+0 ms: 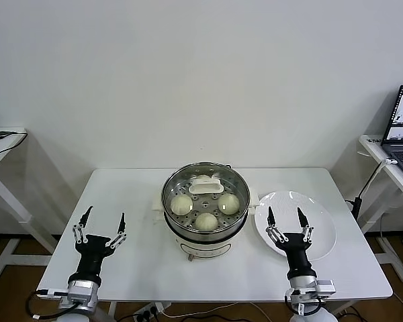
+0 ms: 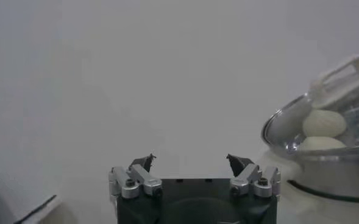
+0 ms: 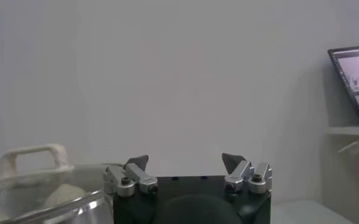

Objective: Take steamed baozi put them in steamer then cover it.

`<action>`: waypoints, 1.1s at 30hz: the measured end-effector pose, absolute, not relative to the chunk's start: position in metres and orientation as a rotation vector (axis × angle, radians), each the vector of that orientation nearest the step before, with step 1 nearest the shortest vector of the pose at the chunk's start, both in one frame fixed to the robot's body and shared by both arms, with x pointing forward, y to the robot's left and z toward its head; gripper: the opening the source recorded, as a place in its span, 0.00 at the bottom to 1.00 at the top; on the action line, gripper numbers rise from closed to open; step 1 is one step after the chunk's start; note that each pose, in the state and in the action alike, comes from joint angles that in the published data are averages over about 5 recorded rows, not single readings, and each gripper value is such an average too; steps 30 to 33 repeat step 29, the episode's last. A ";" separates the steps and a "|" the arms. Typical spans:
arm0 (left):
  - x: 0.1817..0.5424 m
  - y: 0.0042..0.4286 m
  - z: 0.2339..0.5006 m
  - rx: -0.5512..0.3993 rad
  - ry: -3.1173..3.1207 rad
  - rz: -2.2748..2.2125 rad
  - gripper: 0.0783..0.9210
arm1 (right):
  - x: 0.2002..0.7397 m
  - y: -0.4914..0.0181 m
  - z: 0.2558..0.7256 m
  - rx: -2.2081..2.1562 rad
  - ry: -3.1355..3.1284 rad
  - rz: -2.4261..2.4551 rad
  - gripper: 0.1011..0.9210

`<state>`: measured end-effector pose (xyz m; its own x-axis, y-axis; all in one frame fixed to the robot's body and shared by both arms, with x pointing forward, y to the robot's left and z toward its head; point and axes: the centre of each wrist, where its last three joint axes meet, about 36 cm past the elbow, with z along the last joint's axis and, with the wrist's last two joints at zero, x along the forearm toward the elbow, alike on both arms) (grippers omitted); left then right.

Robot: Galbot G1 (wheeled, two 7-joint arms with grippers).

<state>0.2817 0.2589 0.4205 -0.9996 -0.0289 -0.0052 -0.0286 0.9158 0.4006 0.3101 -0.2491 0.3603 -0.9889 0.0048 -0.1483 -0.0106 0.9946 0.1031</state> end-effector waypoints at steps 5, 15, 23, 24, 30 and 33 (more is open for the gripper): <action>0.276 0.263 0.413 0.050 -3.076 -0.603 0.88 | 0.307 -0.247 0.363 -0.007 2.993 0.150 0.88; 0.273 0.267 0.408 0.068 -3.091 -0.562 0.88 | 0.303 -0.245 0.366 -0.007 3.008 0.128 0.88; 0.272 0.271 0.406 0.083 -3.098 -0.554 0.88 | 0.303 -0.244 0.367 -0.006 3.018 0.115 0.88; 0.272 0.271 0.405 0.085 -3.099 -0.555 0.88 | 0.303 -0.244 0.368 -0.007 3.018 0.113 0.88; 0.273 0.272 0.404 0.095 -3.097 -0.554 0.88 | 0.303 -0.244 0.368 -0.007 3.022 0.104 0.88; 0.273 0.272 0.404 0.095 -3.097 -0.554 0.88 | 0.303 -0.244 0.368 -0.007 3.022 0.104 0.88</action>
